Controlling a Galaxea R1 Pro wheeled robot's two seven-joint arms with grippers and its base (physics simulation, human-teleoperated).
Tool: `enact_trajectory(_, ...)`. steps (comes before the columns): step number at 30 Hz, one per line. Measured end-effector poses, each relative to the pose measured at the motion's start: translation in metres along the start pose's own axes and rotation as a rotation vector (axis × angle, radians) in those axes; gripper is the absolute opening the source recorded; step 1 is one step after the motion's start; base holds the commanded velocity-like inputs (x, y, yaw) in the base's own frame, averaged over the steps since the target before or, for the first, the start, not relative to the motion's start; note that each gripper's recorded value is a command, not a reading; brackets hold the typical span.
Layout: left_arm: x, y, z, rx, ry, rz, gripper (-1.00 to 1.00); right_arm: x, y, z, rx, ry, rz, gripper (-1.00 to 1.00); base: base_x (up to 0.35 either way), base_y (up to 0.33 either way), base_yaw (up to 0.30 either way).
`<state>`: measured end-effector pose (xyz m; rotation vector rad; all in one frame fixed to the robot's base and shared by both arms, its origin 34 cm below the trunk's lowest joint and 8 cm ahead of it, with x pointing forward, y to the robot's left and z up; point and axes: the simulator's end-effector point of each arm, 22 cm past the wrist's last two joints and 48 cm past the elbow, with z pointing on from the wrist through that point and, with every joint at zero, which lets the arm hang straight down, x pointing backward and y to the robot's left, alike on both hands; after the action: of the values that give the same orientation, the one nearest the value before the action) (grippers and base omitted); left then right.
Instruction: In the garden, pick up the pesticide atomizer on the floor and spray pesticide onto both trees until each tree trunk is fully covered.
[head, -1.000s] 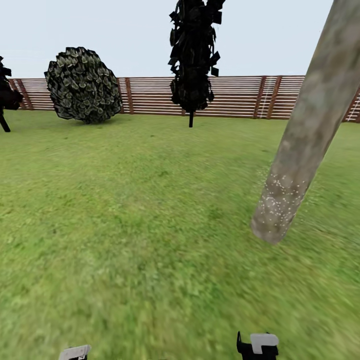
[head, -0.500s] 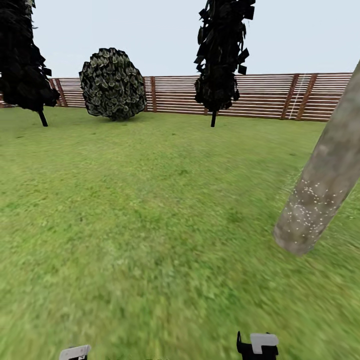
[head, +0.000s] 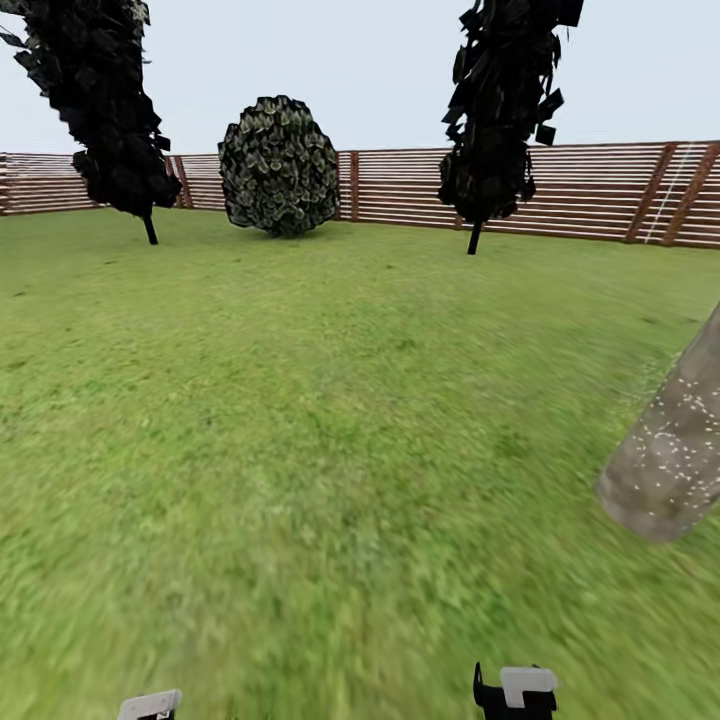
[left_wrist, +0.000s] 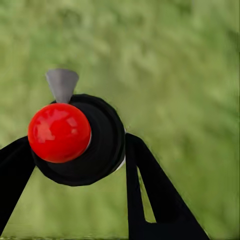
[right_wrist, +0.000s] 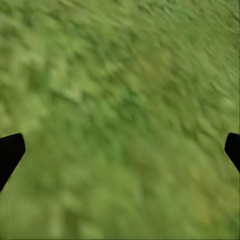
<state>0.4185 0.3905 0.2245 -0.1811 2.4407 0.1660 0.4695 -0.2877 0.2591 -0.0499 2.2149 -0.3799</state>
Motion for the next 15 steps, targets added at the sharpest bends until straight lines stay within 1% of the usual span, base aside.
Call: enact_trajectory(15, 0.0013, 0.0001, 0.0001, 0.0, 0.003, 0.0, -1.0, 0.002, 0.0001, -0.0002, 0.0, 0.004, -0.001, 1.0, 0.0, 0.0, 0.284)
